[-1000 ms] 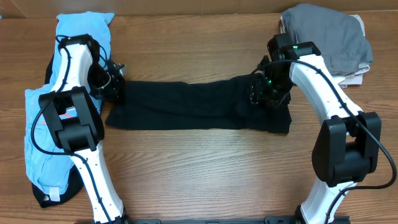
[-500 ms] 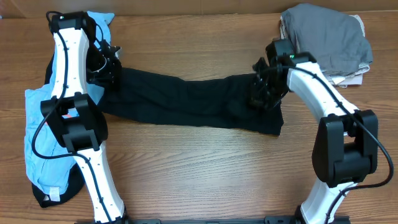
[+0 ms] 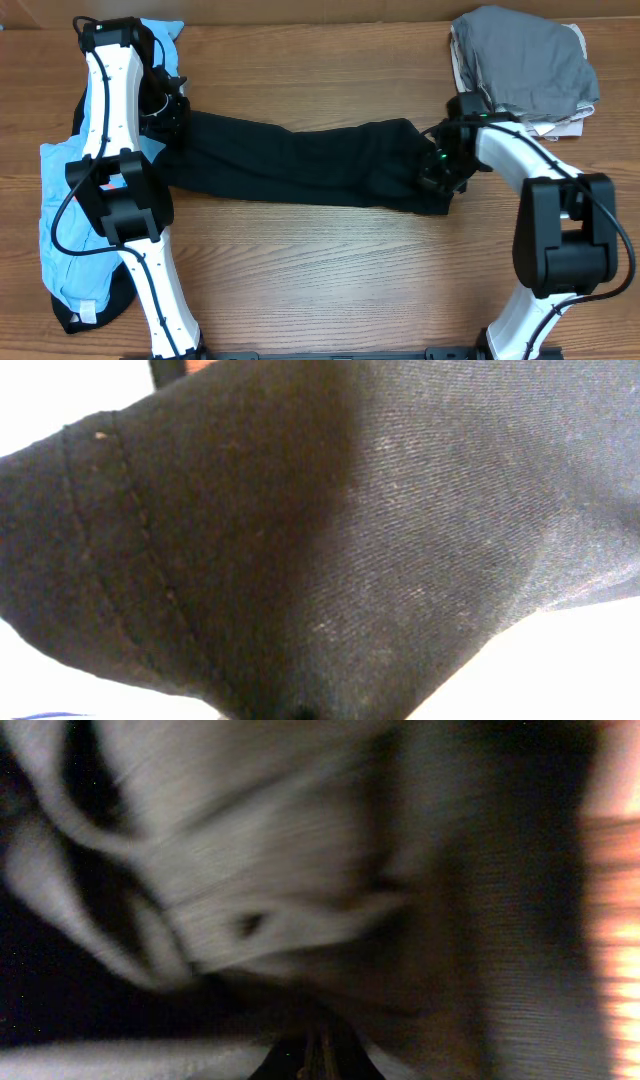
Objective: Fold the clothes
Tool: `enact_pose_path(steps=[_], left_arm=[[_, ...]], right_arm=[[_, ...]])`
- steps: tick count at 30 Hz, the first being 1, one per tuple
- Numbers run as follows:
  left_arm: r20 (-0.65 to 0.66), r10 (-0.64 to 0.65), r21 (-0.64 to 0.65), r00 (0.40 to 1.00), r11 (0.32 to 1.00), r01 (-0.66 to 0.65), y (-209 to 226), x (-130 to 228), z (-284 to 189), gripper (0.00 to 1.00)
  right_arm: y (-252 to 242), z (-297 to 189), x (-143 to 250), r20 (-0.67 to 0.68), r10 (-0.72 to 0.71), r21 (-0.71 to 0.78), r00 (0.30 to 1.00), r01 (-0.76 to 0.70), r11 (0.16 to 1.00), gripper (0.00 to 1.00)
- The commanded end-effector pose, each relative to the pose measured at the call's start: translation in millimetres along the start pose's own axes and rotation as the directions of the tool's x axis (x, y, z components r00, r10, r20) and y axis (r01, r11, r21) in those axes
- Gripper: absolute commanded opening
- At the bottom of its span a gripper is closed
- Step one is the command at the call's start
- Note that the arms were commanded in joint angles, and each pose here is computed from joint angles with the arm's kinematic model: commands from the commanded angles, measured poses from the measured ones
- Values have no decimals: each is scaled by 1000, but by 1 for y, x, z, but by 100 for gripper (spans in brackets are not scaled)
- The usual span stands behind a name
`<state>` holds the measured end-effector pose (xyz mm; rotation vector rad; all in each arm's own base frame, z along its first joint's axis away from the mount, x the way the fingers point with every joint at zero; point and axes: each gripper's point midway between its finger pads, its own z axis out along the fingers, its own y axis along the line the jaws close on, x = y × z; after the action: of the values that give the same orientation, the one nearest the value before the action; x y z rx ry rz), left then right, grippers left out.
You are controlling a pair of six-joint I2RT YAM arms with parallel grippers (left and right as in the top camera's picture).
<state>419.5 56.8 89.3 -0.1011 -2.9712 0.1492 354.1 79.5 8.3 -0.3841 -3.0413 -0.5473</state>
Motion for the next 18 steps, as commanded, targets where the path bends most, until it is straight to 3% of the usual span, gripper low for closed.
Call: enact_pose_path(steps=[1, 10, 18], left_arm=[[37, -34, -54, 999, 998, 36, 8, 0, -16, 4], [54, 53, 65, 997, 996, -56, -55, -11, -13, 4], [93, 220, 127, 971, 965, -231, -176, -20, -4, 4]], right_arm=[[-8, -13, -7, 45, 29, 11, 999, -29, 1000, 4], [-6, -12, -4, 35, 24, 7, 999, -25, 1000, 4], [-7, -12, -3, 28, 27, 9, 999, -27, 1000, 4]])
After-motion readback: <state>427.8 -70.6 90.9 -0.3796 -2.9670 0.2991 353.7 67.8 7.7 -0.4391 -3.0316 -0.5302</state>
